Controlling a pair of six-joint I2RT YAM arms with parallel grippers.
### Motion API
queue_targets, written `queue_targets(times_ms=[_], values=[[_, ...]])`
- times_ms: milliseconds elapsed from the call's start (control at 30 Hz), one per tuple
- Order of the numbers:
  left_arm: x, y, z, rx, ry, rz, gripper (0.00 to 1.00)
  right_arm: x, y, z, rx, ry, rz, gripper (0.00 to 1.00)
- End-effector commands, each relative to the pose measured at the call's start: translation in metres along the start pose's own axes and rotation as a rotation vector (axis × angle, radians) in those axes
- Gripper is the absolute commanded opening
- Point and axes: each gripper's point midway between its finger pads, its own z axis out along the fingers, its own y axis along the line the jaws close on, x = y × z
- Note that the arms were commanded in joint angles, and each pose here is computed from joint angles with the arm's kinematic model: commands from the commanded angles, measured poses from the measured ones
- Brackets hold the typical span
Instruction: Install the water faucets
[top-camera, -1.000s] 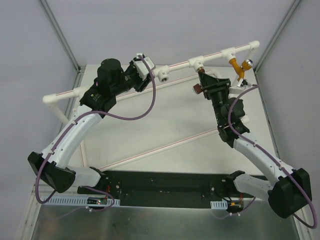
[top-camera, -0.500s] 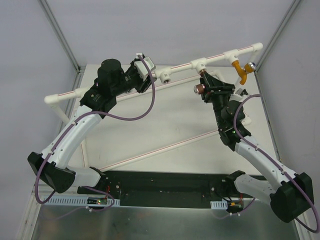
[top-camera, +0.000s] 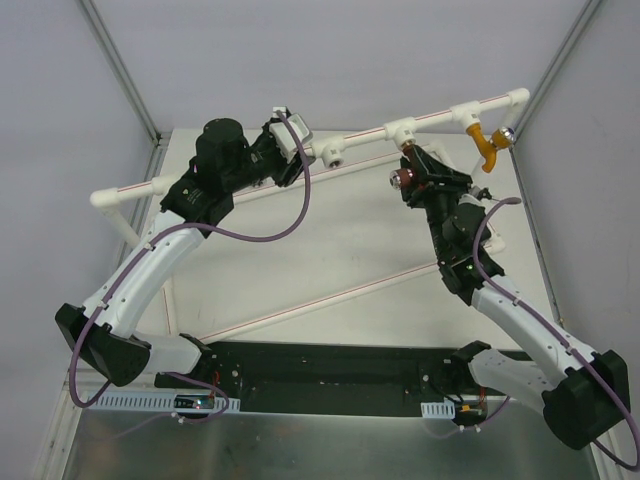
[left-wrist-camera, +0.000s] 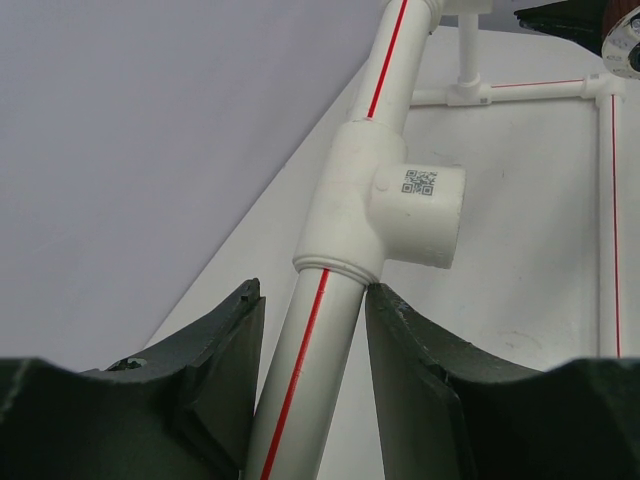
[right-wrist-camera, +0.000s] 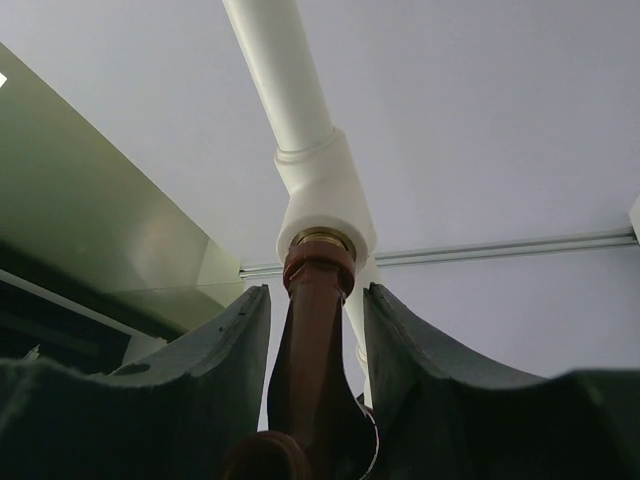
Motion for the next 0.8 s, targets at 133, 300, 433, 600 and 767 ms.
queue_targets(times_ms=[133,300,433,600,767], values=[[0.126,-0.109,-0.031,0.305,0.502,-0.406,0.00,-0.019,0.047,-0.013,-0.157,-0.046,0.239,0.44],[0.127,-0.109,-0.030,0.306,0.505,-0.407,0.00,-0.016,0.050,-0.017,-0.157,-0.037,0.183,0.61],[0.127,-0.109,-0.030,0.304,0.505,-0.407,0.00,-0.015,0.046,-0.018,-0.135,-0.034,0.155,0.71],[0.127,-0.109,-0.030,0.305,0.505,-0.403,0.00,-0.014,0.040,-0.022,-0.113,-0.022,0.130,0.73],[0.127,-0.109,-0.031,0.303,0.504,-0.403,0.00,-0.020,0.032,-0.034,-0.085,-0.032,0.075,0.73]])
